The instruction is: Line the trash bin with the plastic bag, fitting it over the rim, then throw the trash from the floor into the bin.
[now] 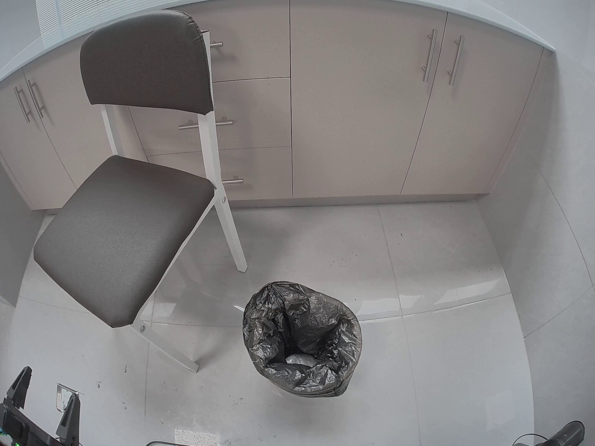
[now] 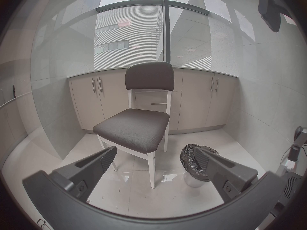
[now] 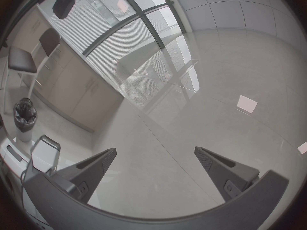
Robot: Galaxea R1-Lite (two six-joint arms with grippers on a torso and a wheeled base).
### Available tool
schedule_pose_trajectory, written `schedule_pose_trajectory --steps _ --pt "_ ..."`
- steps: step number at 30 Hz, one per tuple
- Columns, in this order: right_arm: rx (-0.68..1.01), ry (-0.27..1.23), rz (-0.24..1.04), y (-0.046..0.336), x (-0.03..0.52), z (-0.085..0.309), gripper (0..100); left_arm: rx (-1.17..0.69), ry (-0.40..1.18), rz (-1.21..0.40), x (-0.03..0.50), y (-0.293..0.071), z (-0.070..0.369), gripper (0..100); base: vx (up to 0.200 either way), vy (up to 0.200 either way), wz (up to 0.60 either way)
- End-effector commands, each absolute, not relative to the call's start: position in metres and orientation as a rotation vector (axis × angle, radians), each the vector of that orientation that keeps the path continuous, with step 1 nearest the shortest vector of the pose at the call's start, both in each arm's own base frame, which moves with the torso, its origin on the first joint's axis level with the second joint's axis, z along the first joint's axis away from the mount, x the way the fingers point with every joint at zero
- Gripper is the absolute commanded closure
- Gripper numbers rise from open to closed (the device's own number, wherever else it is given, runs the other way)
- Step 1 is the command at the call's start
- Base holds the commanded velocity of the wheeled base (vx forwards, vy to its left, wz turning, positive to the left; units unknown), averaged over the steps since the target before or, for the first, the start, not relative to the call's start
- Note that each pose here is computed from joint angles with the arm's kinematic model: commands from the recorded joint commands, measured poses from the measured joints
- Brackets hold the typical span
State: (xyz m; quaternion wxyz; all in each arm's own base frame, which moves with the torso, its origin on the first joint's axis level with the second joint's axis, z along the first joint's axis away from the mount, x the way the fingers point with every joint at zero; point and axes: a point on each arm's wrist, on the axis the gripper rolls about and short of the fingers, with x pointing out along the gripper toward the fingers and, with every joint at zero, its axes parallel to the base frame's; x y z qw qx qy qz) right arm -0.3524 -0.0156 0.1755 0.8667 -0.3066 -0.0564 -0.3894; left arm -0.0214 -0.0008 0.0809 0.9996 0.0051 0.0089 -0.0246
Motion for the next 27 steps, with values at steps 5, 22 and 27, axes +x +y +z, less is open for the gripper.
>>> schedule_pose_trajectory --steps 5,22,27 --pt "-0.515 -0.308 -0.575 -0.011 -0.321 0.201 0 0.01 0.04 -0.049 -0.02 -0.001 0.076 0 0.0 0.0 0.0" --pt "0.21 -0.244 -0.422 -0.01 -0.076 0.164 0 0.01 0.04 -0.049 -0.02 -0.001 0.076 0 0.0 0.0 0.0" --pt "0.169 -0.181 -0.461 -0.01 -0.039 0.115 0 0.01 0.038 -0.049 -0.02 -0.001 0.076 0 0.0 0.0 0.0"
